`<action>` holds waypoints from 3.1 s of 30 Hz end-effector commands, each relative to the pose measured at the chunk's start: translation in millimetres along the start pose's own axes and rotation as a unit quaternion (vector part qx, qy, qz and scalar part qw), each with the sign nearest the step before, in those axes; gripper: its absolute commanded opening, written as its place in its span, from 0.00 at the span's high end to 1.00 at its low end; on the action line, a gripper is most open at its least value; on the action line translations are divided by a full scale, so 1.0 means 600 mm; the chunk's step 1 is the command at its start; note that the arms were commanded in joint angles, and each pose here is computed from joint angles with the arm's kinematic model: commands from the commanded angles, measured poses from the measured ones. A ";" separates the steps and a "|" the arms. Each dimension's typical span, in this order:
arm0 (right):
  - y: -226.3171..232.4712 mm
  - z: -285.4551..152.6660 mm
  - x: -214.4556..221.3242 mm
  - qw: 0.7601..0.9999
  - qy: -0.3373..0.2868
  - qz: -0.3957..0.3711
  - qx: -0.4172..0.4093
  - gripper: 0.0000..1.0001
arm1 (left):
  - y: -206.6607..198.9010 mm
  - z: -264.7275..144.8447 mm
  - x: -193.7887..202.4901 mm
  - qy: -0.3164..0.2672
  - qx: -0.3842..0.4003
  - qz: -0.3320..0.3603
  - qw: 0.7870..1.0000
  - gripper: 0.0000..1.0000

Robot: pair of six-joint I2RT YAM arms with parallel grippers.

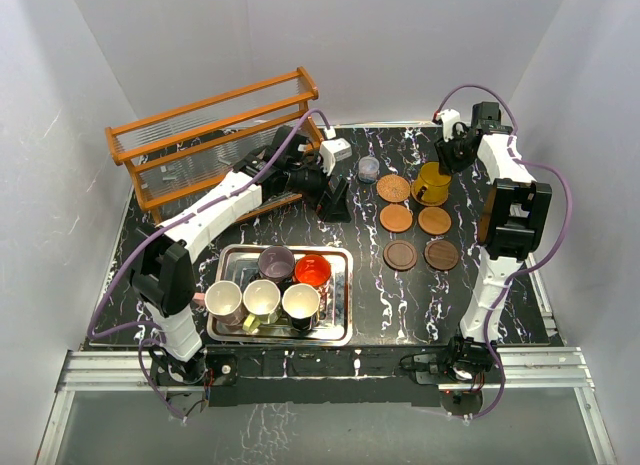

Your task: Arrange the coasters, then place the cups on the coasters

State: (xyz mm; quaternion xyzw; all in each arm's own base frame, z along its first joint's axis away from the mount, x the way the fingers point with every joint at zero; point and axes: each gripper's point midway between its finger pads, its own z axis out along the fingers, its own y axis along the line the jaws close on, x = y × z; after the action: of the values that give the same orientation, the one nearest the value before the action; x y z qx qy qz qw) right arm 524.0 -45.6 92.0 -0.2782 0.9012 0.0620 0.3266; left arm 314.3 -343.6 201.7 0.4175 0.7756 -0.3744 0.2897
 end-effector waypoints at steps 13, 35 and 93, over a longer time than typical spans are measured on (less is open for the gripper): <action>-0.030 -0.142 -0.134 0.993 -0.089 -0.012 0.078 0.26 | -0.009 -0.071 -0.002 0.008 -0.052 0.069 0.996 0.01; 0.194 -0.246 -0.198 0.984 -0.167 -0.014 0.059 0.02 | 0.066 -0.188 0.163 0.099 -0.209 0.016 0.973 0.01; 0.285 -0.290 -0.156 0.974 -0.227 -0.008 0.001 0.02 | 0.120 -0.134 0.311 0.238 -0.218 -0.069 0.944 0.96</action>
State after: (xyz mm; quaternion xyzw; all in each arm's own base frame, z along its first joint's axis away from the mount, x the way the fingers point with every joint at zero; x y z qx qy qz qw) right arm 389.4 86.7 243.1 -0.2590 0.8288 0.1253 0.4799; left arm 268.1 -164.7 68.9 0.3680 0.9126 -0.0974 0.1491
